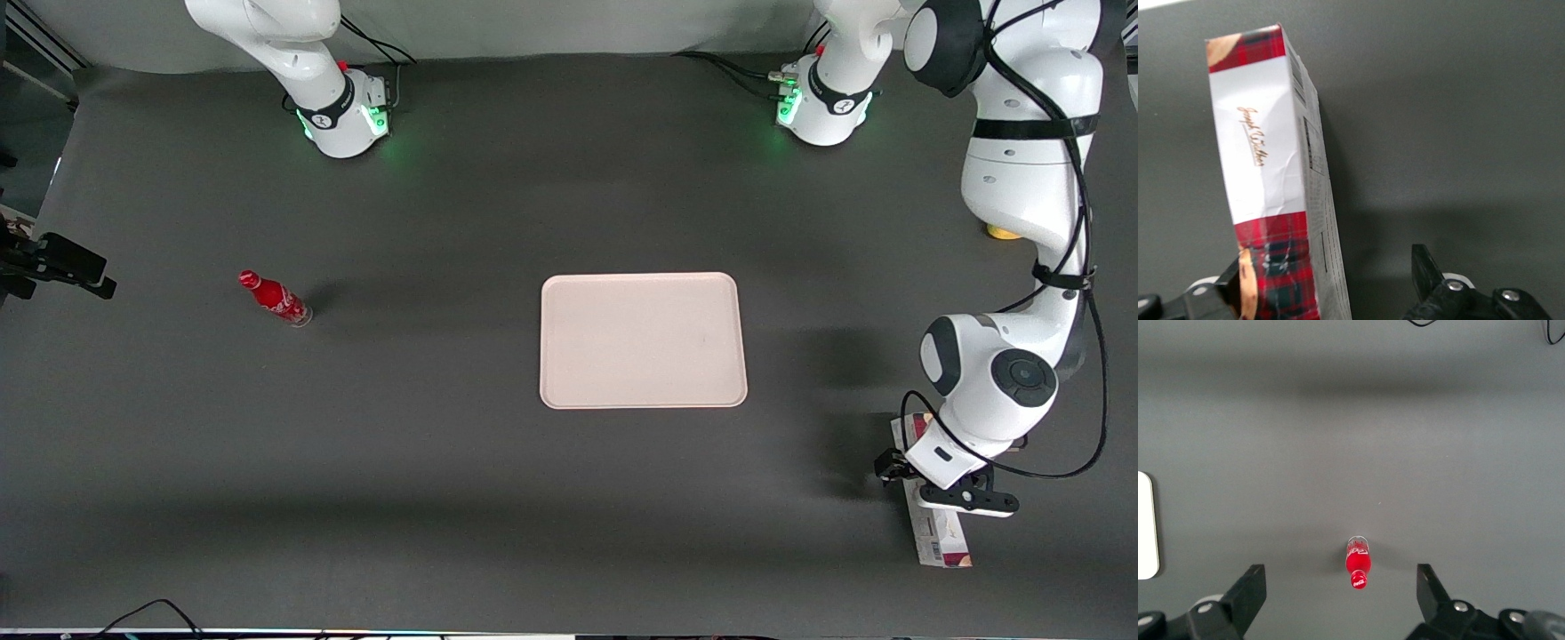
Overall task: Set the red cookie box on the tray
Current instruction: 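Lower the left gripper and close it on the cookie box's end, then lift the cookie box upright with the left gripper, then carry the upright cookie box over the white tray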
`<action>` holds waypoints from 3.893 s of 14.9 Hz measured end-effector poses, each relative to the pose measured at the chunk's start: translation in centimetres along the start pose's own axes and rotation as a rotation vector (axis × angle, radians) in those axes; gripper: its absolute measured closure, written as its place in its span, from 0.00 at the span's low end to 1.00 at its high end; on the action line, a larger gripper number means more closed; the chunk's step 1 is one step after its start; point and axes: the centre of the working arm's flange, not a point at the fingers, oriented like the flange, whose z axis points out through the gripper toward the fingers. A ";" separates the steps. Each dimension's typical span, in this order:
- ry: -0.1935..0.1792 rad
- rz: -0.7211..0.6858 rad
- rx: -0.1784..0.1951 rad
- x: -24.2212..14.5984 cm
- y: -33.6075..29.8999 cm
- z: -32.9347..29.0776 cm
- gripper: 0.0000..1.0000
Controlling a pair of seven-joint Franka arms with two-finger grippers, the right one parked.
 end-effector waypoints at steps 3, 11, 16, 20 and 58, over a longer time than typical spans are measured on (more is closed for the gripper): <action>0.003 0.000 0.002 0.1 -0.1 0.1 0.06; 0.002 0.017 0.021 -0.2 -2.6 0.0 0.84; 0.008 0.046 0.015 2.2 -1.8 -3.7 0.85; -0.127 0.091 -0.024 5.7 2.0 -17.0 0.85; -0.251 -0.033 -0.165 -18.0 33.8 -12.5 0.85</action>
